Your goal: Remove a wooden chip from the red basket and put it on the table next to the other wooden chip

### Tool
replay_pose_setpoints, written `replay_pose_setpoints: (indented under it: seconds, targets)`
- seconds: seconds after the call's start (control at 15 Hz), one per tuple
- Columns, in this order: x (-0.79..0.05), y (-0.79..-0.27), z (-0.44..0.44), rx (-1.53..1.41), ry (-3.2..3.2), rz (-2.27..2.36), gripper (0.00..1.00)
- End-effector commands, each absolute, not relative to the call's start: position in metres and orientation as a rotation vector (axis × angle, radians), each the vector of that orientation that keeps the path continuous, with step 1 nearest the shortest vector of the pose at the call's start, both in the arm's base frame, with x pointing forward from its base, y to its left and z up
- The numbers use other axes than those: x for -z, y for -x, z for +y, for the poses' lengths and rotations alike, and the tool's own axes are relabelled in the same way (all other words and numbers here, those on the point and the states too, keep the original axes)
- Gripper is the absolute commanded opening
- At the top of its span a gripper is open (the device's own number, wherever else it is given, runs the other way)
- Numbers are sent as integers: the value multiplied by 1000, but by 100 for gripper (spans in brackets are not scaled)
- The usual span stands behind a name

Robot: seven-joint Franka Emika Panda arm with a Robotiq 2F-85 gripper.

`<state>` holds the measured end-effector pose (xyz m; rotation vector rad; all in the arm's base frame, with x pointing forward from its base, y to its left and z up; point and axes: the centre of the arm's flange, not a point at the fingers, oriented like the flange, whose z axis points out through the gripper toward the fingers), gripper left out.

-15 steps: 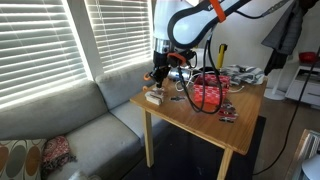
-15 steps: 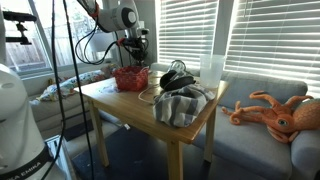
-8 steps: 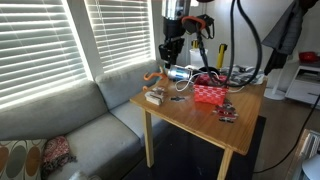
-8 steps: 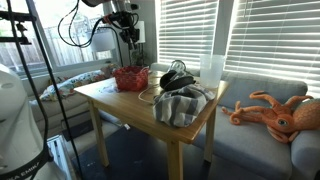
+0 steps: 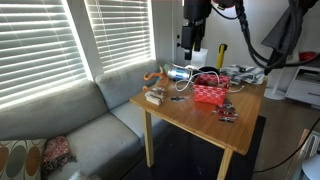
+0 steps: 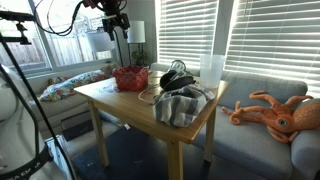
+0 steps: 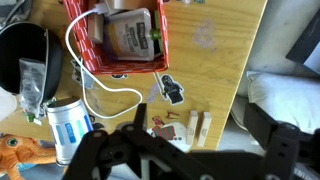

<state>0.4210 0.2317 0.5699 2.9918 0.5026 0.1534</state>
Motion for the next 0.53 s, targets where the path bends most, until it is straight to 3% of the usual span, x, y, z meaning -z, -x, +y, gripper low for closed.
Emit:
replay_pose_setpoints:
  seconds: [0.0, 0.47]
  targets:
    - [-570, -415, 226, -139, -2994, 538, 100]
    - [-566, -414, 225, -126, -2992, 546, 100]
